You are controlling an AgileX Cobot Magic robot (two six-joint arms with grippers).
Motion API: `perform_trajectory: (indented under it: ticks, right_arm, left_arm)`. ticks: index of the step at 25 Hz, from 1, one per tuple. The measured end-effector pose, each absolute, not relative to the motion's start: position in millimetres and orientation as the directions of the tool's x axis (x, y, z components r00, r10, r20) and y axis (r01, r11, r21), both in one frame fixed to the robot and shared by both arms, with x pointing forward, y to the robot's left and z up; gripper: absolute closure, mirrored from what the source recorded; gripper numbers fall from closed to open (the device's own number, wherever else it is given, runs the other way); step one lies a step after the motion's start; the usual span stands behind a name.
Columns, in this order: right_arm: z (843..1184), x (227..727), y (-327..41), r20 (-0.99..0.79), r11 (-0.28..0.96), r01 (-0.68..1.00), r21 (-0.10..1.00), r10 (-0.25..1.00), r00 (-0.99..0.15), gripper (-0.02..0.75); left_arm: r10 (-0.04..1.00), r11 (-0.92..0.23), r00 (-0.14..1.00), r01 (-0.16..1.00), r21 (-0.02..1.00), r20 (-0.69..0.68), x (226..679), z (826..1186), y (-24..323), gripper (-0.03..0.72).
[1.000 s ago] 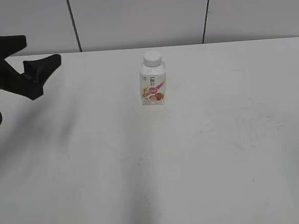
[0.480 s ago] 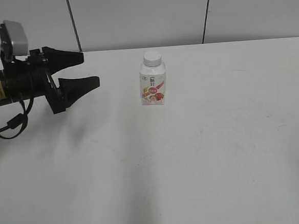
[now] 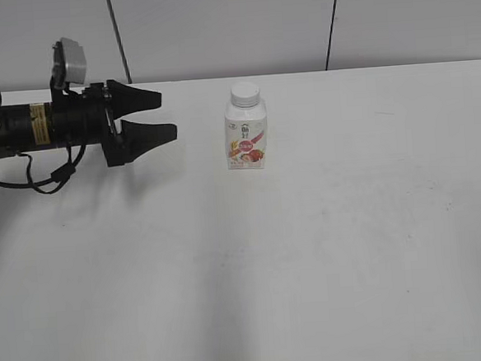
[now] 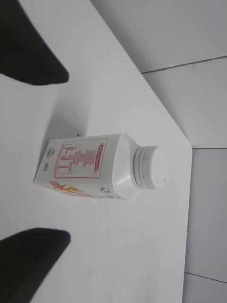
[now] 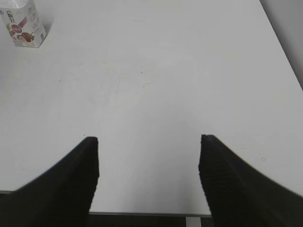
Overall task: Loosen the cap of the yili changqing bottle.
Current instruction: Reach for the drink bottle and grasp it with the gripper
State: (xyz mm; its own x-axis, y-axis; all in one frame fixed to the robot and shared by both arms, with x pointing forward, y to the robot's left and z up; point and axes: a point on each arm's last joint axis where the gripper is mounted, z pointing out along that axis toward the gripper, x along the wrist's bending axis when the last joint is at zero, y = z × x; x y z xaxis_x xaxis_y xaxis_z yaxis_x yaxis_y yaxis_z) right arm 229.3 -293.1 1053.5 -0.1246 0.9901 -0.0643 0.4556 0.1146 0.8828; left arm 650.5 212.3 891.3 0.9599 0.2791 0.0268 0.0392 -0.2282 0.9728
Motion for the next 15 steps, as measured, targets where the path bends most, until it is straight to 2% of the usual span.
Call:
perform_trajectory:
  ticks: [7,15]
  right_arm:
    - [1053.5,229.3,-293.1,-0.064,0.115,0.456,0.883,0.990,-0.125,0.211]
    - [1053.5,229.3,-293.1,-0.064,0.115,0.456,0.883,0.990,-0.125,0.211]
  left_arm:
    - [0.222,-0.237,0.974,0.101,0.966,-0.048,679.5,868.6,191.2,0.123]
    - [0.147,-0.244,0.987,0.096,0.965,-0.061,687.5,850.3,154.6,0.123]
